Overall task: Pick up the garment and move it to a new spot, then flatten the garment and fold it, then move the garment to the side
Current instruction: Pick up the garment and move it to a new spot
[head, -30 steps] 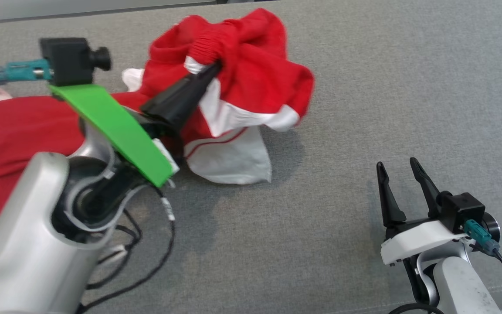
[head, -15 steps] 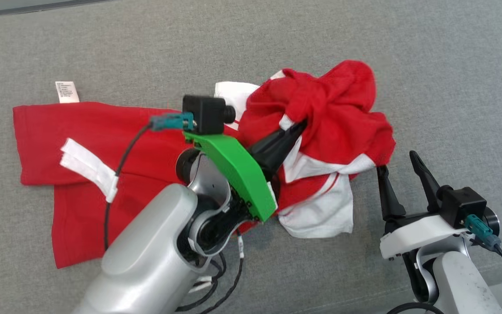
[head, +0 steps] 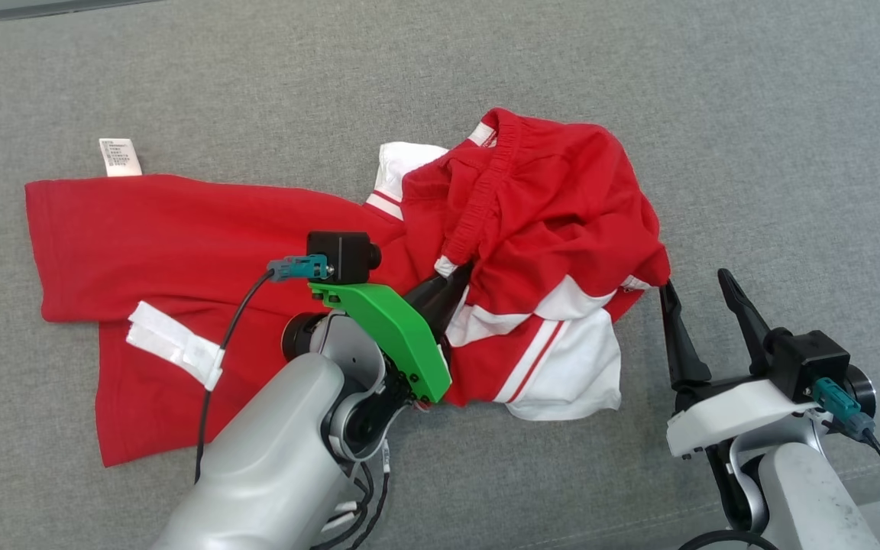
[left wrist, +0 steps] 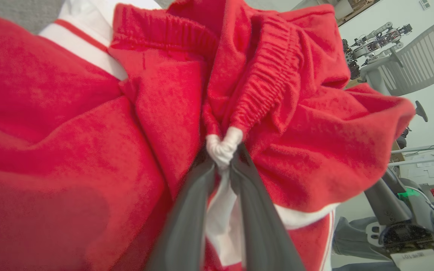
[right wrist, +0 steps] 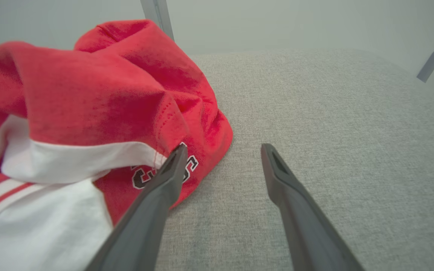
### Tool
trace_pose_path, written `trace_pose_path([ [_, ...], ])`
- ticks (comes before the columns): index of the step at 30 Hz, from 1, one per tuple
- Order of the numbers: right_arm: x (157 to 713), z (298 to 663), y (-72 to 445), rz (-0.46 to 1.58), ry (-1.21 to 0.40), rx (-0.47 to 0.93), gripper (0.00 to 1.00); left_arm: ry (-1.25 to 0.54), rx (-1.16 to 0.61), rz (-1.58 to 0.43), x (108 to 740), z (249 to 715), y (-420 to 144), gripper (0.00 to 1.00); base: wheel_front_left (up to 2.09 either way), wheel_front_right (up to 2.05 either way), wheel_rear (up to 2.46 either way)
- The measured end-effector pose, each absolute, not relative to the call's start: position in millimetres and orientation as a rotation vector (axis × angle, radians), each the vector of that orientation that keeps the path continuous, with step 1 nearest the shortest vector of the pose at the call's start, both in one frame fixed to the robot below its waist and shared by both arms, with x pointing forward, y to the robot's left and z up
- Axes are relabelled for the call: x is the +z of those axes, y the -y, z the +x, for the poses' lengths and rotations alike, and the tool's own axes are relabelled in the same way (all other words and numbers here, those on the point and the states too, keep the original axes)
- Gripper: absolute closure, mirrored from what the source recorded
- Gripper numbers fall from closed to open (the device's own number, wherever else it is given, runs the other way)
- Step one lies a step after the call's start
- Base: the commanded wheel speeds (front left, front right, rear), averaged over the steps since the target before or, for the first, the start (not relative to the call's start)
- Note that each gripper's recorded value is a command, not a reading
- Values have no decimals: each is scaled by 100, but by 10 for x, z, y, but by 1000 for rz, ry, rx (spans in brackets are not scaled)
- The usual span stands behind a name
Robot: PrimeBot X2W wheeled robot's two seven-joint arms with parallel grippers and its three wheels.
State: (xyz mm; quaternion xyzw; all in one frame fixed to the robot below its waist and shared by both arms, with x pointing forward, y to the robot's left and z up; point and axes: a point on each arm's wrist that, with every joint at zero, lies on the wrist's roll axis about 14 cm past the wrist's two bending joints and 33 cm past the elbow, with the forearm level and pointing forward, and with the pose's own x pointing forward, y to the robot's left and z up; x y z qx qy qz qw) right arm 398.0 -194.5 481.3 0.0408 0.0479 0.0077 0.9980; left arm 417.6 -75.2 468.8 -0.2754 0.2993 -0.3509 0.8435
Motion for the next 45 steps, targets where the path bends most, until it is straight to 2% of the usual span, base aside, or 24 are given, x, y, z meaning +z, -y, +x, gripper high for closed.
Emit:
trace_pose_path([
  [1,4827,3981,1932,82,-92,19,0,-613,-747,-588,4736,4176,760,38,0,0,0],
  [2,4842,3980,1921,83,-88,22,0,-590,-750,-590,4788,4178,767,0,0,0,0],
  [9,4888,3807,1909,101,-84,19,0,-381,-801,-359,5091,4049,551,0,0,0,0],
  [13,4944,3723,1913,100,-70,18,0,-365,-749,-199,5074,3984,167,0,0,0,0],
  [18,4989,3738,1806,98,-58,50,0,-455,-683,64,4803,3953,-406,0,0,0,0],
  [21,4995,3759,1777,98,-55,59,0,-499,-686,147,4705,3931,-529,0,0,0,0],
  [24,4994,3811,1727,98,-55,75,0,-486,-689,292,4735,4105,-662,0,0,0,0],
  [36,4821,3829,1819,121,-102,42,0,-532,-753,536,4627,4601,-602,0,0,0,0],
  [45,4770,3812,1948,122,-117,2,0,-675,-838,626,4275,4562,-532,0,0,0,0],
])
